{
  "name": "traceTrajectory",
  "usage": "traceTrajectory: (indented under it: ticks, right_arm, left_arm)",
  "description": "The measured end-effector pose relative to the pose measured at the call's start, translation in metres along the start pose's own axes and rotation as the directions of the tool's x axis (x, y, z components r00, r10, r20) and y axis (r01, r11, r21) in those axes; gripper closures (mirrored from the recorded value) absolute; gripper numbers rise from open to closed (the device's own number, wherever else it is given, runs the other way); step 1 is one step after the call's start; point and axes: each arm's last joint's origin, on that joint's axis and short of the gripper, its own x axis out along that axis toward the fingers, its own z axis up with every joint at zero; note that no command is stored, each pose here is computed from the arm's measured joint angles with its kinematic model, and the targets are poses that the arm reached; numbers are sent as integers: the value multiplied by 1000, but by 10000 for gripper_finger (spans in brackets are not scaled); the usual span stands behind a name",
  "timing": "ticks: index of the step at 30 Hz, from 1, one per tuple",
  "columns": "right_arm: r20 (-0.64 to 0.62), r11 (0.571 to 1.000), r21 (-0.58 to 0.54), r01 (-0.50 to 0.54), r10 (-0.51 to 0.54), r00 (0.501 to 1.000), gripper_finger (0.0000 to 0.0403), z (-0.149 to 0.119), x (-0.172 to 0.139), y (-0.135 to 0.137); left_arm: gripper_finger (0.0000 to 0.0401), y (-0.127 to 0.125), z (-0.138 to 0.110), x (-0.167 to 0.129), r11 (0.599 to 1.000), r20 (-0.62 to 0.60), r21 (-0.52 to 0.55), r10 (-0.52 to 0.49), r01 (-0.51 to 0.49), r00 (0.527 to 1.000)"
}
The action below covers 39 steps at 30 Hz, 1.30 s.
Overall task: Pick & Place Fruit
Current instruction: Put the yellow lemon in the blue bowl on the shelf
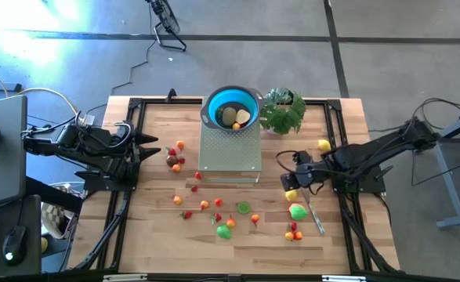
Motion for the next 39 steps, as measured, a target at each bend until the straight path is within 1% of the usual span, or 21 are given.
traceTrajectory:
  ticks: [5,8,13,16,20,24,32,35,37,39]
  right_arm:
    - [13,998,-47,-50,50,999,400,-4,10,11]
    - [34,999,-54,3,-1,999,400,-3,9,17]
    - [50,989,-83,119,-115,992,400,0,-4,34]
    - [60,982,-117,151,-145,988,400,1,-8,38]
    - [36,975,-165,148,-144,989,400,0,-8,38]
    - [-24,977,-162,138,-144,989,400,-1,-8,38]
    - [-21,973,-182,145,-151,988,400,-2,-8,37]
    - [-38,974,-161,161,-169,985,389,-2,-7,36]
    - [-43,971,-160,178,-187,981,370,-3,-6,35]
    - [-43,970,-144,197,-205,978,343,-3,-3,35]
  left_arm:
    - [196,0,0,0,1000,2,0,6,-6,1000]
    - [196,0,0,0,1000,3,0,6,-6,1000]
    - [196,0,0,0,1000,2,0,5,-5,1000]
    - [196,0,0,0,1000,2,0,6,-6,1000]
    - [196,0,0,0,1000,2,0,5,-5,1000]
    - [196,0,0,0,1000,2,0,5,-5,1000]
    - [196,0,0,0,1000,2,0,5,-5,1000]
    - [196,0,0,0,1000,2,0,5,-5,1000]
    - [196,0,0,0,1000,2,-1,5,-5,1000]
    - [196,0,0,0,1000,2,-1,5,-5,1000]
